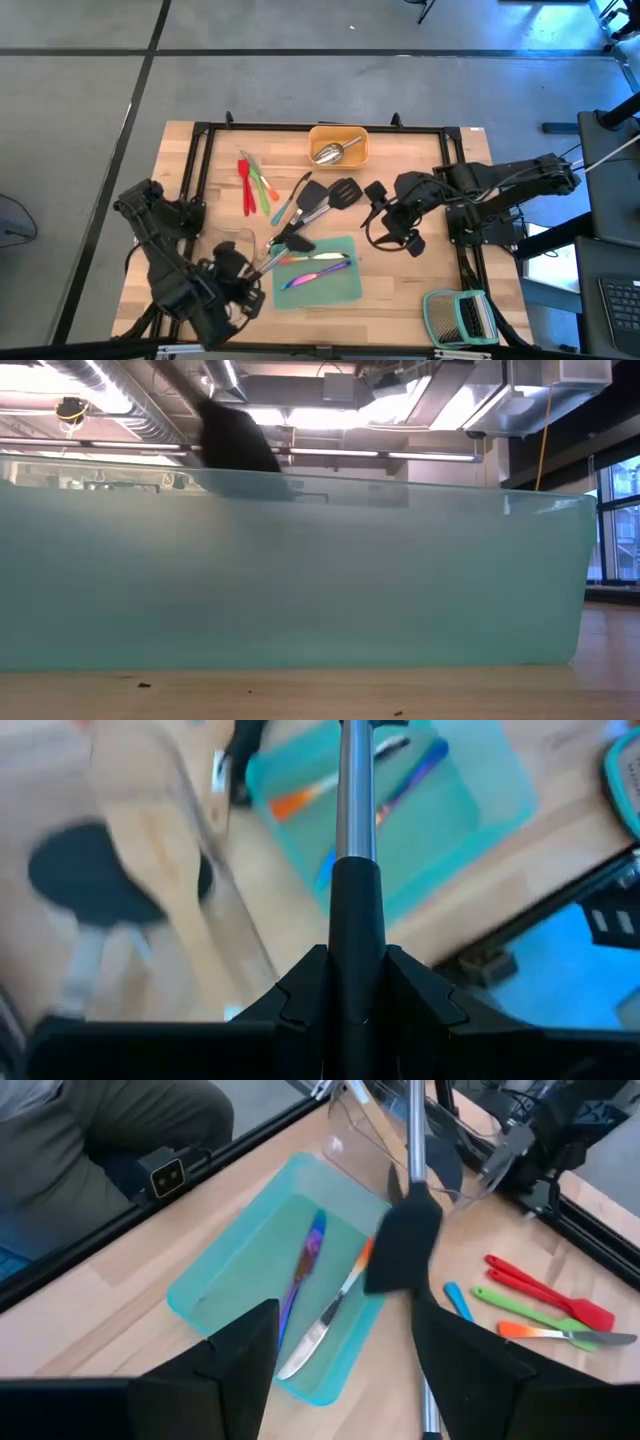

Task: Pick & Place Kitchen Items
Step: Put the black spatula into the transparent bin

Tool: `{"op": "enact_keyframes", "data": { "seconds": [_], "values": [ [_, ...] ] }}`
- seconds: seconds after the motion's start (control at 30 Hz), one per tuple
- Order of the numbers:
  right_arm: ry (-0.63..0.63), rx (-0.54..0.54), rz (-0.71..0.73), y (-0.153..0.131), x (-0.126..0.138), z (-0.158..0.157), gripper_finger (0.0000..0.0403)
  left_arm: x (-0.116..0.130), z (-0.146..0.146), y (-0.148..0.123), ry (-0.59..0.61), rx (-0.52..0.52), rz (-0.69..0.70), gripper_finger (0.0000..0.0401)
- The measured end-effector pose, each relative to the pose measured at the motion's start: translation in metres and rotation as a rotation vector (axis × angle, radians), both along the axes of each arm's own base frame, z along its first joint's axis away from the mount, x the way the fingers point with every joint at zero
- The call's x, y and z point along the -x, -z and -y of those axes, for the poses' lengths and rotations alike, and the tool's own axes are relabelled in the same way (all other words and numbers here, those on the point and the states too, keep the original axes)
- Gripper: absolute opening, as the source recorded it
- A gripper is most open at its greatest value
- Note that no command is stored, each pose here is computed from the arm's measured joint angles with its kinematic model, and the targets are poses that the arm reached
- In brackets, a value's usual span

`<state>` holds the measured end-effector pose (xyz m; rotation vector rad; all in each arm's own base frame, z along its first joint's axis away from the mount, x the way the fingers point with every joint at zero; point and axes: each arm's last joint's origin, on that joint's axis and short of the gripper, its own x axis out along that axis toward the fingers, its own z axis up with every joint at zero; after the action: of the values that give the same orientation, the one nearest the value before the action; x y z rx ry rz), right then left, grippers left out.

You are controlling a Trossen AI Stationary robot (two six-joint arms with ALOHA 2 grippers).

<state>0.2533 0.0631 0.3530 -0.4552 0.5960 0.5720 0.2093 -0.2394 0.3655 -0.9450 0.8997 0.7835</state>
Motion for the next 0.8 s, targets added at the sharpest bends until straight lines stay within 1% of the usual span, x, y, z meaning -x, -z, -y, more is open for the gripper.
{"op": "enact_keyframes", "data": {
  "seconds": [0.07, 0.13, 0.27, 0.4, 0.5, 0.63, 0.8],
  "values": [
    [0.002, -0.006, -0.007, 0.001, -0.002, 0.000, 0.0232, 0.009, 0.005, -0.009, -0.011, 0.049, 0.028, 0.0070],
    [0.011, -0.014, -0.019, 0.003, -0.004, -0.001, 0.0232, 0.018, 0.010, -0.022, 0.006, 0.099, 0.068, 0.0070],
    [0.028, -0.035, -0.030, 0.005, -0.006, -0.002, 0.0232, 0.033, 0.016, -0.046, 0.031, 0.166, 0.156, 0.0070],
    [0.037, -0.052, -0.061, 0.008, -0.006, -0.006, 0.0232, 0.044, 0.020, -0.056, 0.052, 0.247, 0.127, 0.0070],
    [0.034, -0.071, -0.043, 0.014, -0.008, -0.010, 0.0232, 0.051, 0.021, -0.066, 0.077, 0.303, 0.117, 0.0070],
    [0.048, -0.097, -0.027, 0.017, -0.011, -0.011, 0.0232, 0.056, 0.018, -0.078, 0.093, 0.342, 0.149, 0.0070],
    [0.061, -0.109, -0.053, 0.022, -0.010, -0.012, 0.0232, 0.059, 0.009, -0.089, 0.105, 0.372, 0.163, 0.0070]
  ]
}}
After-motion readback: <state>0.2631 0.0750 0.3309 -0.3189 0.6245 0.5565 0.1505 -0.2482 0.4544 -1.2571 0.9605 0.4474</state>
